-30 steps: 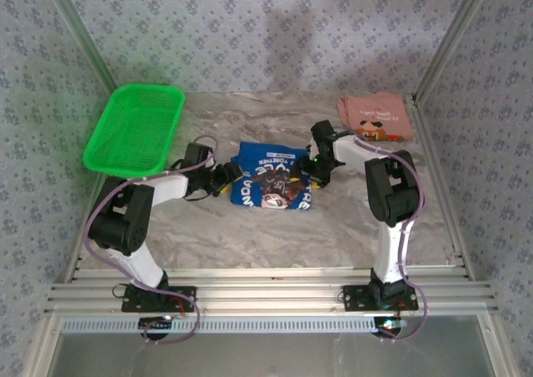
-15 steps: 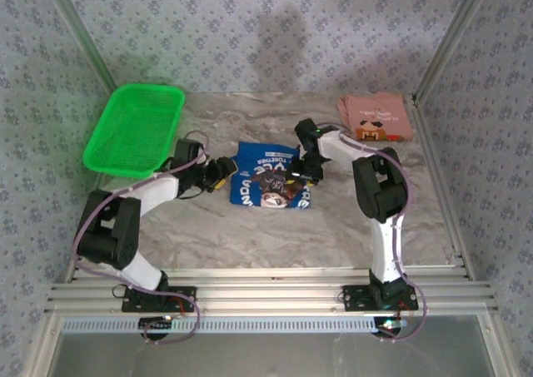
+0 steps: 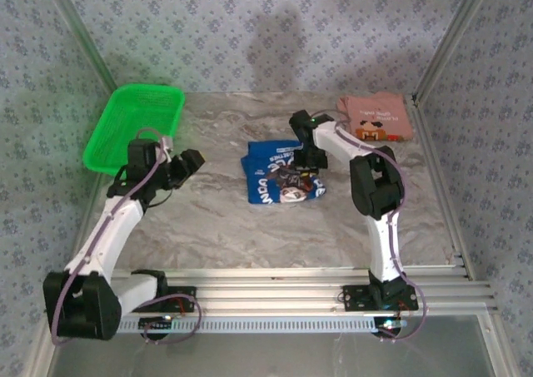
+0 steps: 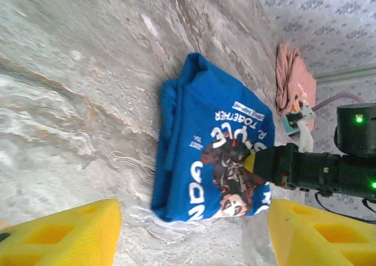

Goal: Fold and stack the t-shirts

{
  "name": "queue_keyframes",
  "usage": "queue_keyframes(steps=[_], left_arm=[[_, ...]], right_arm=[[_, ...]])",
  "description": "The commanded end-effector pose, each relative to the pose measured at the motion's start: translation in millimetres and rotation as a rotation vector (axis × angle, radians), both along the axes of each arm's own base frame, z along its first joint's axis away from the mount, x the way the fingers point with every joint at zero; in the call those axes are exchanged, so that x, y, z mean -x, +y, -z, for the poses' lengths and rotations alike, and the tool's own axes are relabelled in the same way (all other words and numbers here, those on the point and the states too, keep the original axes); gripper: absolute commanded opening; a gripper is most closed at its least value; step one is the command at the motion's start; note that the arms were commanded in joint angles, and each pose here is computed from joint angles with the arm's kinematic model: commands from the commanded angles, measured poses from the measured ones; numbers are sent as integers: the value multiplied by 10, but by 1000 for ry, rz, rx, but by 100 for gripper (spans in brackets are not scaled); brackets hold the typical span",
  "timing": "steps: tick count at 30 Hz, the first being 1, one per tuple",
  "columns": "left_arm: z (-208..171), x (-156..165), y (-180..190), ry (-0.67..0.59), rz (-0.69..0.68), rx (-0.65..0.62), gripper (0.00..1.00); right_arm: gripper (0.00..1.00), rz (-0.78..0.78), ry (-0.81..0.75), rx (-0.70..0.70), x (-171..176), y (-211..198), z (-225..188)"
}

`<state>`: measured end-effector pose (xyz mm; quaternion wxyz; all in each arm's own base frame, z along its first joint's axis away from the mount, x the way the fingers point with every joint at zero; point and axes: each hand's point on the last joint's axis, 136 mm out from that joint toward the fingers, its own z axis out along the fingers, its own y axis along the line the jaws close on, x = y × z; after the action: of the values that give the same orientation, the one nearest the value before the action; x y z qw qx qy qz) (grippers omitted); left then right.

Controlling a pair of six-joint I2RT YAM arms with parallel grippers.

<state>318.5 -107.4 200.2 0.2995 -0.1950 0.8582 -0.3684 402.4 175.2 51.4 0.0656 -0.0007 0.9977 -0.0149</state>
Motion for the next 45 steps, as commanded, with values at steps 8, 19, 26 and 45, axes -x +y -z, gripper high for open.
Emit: queue_keyframes(steps=[8,19,26,45], left_arm=[[-58,143,212,6,4,-71,67],[214,174,245,58,-7,-89,67],[250,201,306,50,-33,-118,67],[-701,196,399,-128,-65,-176,69]], right_arm=[[0,-197,-347,405,-697,-218,-1038],[0,-200,-522,459,-1477,-578,-1484],[0,-84,-618,447,-1774,-1174,-1788],[0,12,-660,248,-1888,-1860,-1963]])
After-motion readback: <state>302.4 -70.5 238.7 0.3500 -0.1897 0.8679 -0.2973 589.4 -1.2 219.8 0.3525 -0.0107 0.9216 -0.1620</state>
